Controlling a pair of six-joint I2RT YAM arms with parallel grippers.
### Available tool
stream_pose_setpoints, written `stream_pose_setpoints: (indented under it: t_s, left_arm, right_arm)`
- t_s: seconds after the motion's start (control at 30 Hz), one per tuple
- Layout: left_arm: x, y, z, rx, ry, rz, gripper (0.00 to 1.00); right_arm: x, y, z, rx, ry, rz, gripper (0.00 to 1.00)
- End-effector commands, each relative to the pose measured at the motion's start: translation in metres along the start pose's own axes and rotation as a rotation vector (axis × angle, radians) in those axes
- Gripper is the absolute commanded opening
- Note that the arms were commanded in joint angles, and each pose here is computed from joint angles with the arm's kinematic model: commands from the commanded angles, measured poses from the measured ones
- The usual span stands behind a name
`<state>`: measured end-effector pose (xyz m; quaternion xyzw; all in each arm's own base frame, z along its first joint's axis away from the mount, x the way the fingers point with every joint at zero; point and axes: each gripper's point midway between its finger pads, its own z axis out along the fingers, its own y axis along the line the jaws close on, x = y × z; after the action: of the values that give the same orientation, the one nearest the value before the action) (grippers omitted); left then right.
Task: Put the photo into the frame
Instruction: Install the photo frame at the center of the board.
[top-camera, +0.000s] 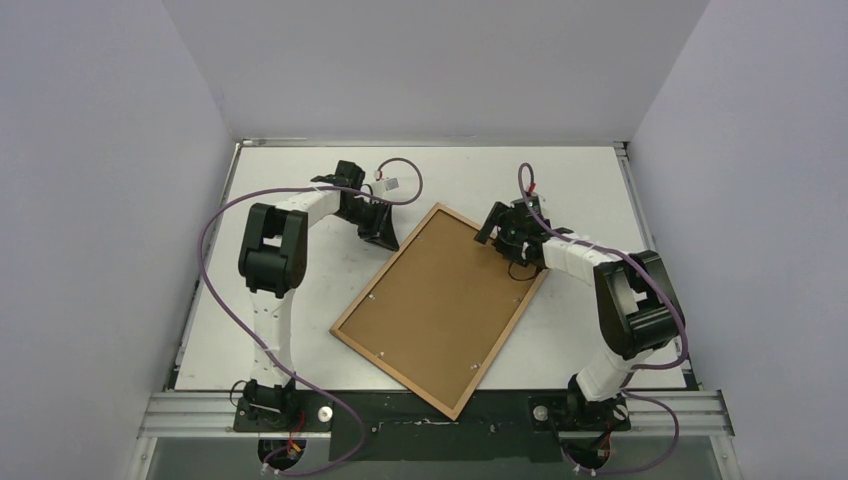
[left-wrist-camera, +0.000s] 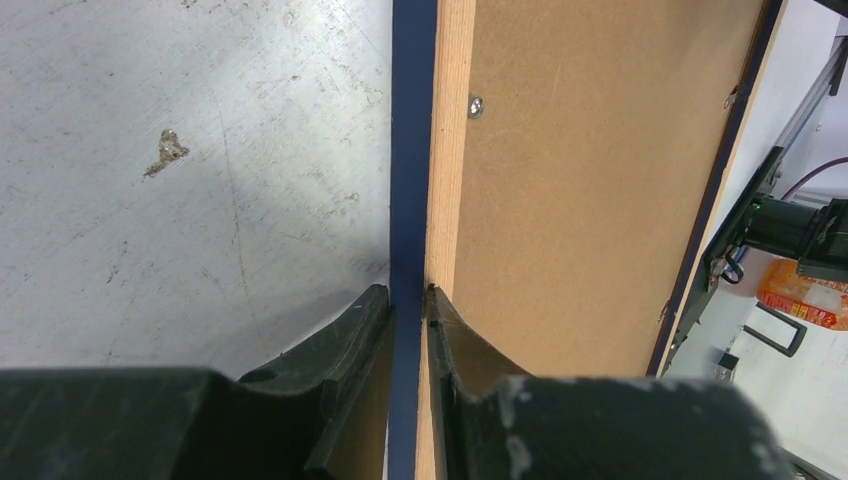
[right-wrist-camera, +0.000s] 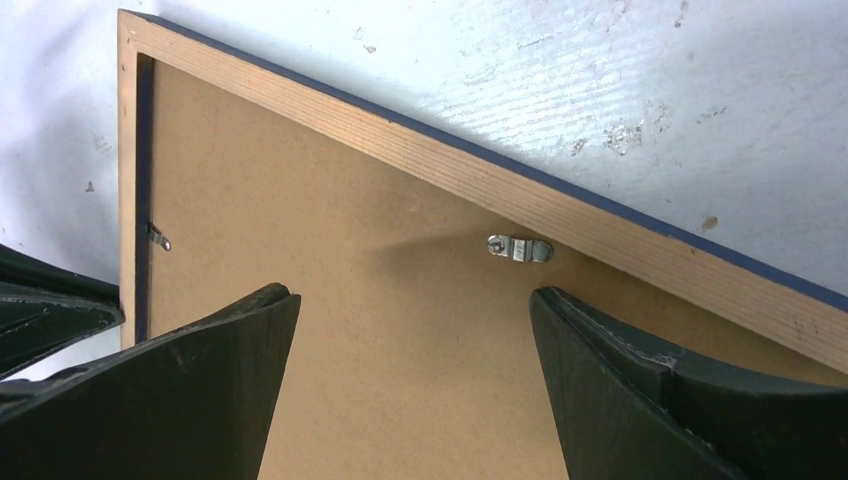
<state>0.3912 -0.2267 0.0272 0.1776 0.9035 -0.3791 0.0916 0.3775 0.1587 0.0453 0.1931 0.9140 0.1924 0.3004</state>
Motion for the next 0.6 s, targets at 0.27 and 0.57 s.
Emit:
stream_pose_setpoints:
  t_s: [0.27, 0.57]
  left_arm:
    - [0.006, 0.004, 0.007, -0.011, 0.019, 0.044, 0.12]
    - [0.005, 0.003, 0.008, -0.006, 0.018, 0.044, 0.1]
  right_arm:
    - [-0.023, 0.01, 0.007, 0.01, -0.076, -0.039, 0.9]
    - [-0.028, 0.018, 0.011, -0.002, -0.087, -0.06, 0.9]
